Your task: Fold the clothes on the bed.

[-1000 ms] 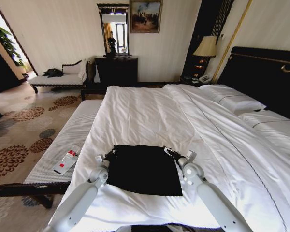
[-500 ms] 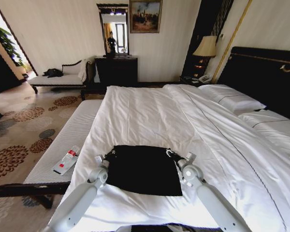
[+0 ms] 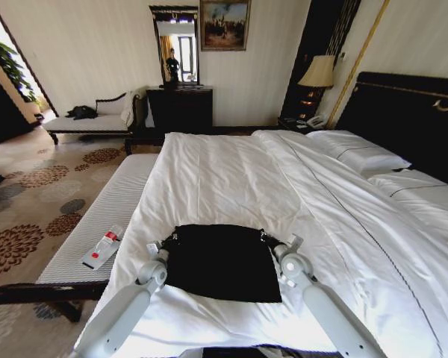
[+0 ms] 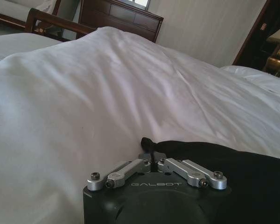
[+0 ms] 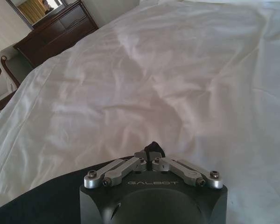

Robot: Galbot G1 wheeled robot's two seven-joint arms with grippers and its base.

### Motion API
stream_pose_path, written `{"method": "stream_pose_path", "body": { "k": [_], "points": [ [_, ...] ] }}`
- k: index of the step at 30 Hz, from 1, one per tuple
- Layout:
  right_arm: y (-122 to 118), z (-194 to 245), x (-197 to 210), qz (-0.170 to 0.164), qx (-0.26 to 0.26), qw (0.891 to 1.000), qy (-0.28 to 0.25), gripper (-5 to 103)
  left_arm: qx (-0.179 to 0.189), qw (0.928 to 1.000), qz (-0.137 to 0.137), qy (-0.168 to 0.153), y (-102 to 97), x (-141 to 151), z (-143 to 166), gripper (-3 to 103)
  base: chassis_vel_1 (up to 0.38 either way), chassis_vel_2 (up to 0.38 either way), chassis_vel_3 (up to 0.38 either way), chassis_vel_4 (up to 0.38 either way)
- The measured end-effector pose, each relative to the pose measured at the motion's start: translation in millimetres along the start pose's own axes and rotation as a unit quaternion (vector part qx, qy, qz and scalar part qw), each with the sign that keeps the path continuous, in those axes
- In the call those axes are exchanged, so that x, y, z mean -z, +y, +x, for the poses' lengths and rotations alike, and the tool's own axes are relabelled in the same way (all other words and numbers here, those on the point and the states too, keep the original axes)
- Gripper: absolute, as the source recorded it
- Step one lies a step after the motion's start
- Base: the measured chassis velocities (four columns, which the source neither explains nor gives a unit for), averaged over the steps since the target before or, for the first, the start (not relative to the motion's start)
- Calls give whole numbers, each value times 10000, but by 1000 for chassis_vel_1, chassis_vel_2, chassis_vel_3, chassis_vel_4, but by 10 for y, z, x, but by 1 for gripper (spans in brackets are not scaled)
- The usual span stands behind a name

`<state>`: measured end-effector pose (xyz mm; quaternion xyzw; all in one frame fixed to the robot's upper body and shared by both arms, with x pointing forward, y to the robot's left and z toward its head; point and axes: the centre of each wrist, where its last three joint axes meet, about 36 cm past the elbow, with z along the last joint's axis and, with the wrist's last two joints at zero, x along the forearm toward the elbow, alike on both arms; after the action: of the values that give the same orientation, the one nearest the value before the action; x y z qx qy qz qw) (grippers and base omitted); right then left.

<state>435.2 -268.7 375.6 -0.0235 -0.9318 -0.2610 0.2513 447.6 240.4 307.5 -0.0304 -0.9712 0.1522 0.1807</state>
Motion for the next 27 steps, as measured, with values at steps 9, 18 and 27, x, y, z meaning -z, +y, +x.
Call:
{"method": "stream_pose_path", "body": {
  "k": [9, 18, 27],
  "points": [
    [78, 83, 99, 103, 132, 9998, -129, 1, -104, 9994, 106, -301, -135, 300, -64, 2, 0, 0, 0, 0],
    [359, -7, 510, 323, 372, 9977, -474, 1, -411, 9952, 240, -857, -377, 1122, -239, 2, 0, 0, 0, 0],
    [468, -394, 865, 408, 286, 9963, -703, 1, -372, 9940, 164, -1013, -417, 1491, -605, 2, 0, 0, 0, 0]
  ]
}}
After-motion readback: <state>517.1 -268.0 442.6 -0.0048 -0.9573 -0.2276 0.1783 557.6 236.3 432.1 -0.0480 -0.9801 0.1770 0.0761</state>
